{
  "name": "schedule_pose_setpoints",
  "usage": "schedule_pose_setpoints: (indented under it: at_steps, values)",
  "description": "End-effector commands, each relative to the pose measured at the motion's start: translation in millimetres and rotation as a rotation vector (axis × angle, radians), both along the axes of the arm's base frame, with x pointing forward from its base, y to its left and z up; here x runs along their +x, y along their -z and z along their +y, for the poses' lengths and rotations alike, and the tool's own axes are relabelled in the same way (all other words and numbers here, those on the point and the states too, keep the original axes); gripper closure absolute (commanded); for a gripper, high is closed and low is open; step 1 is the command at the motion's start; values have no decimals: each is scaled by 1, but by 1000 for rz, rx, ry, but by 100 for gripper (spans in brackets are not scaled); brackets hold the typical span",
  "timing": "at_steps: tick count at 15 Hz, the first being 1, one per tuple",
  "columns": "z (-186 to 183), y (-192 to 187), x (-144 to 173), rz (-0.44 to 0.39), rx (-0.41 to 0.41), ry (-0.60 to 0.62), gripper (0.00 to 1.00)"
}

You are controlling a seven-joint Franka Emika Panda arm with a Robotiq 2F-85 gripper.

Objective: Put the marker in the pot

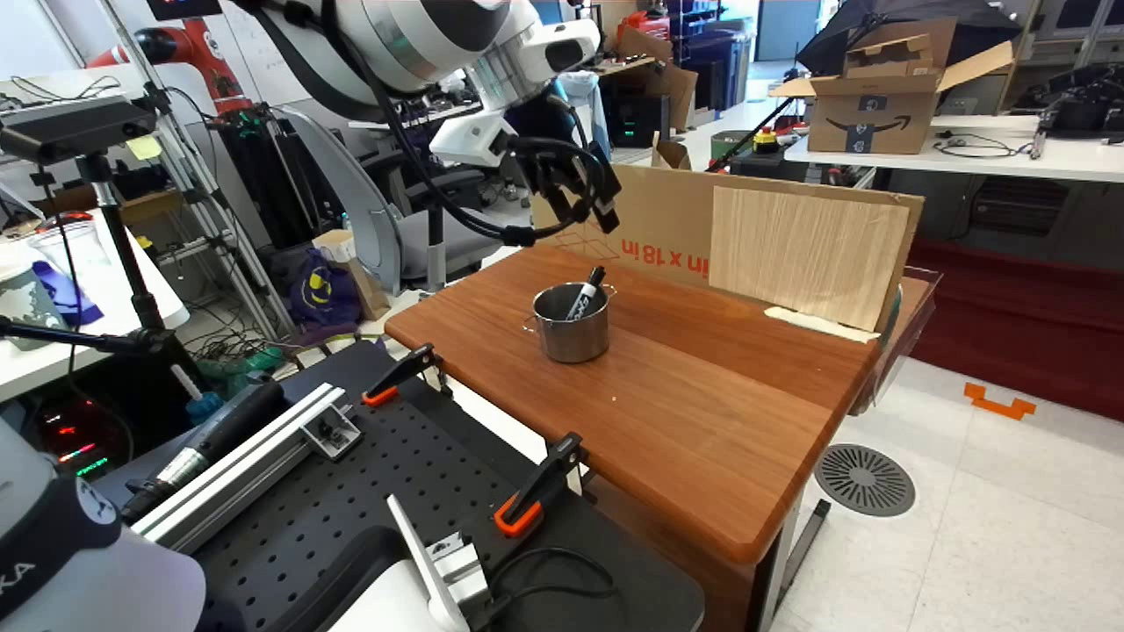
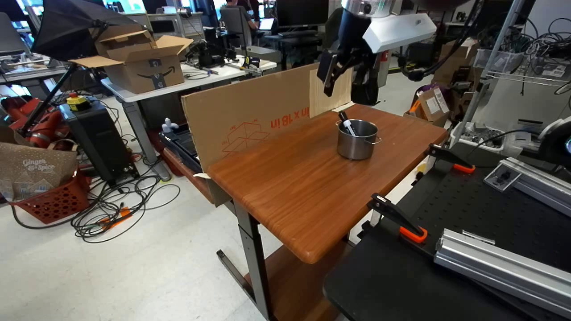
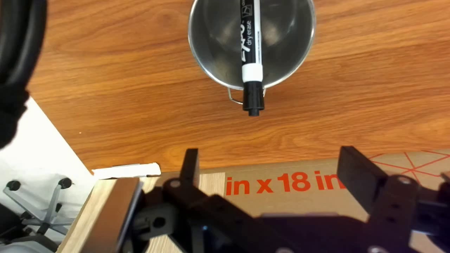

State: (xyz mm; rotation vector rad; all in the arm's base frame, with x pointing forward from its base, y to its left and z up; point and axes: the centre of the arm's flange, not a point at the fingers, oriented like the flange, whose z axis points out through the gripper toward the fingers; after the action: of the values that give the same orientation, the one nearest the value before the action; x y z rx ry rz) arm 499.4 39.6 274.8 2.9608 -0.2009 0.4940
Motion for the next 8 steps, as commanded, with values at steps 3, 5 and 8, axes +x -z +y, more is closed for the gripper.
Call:
schedule_pose_setpoints:
  at_steps: [3,5,8]
  values:
    - [-3,-37,-2,144,-28,10,0]
    - [-1,-28,-4,96,-22,8,0]
    - [-1,-24,-5,104,-22,6,0]
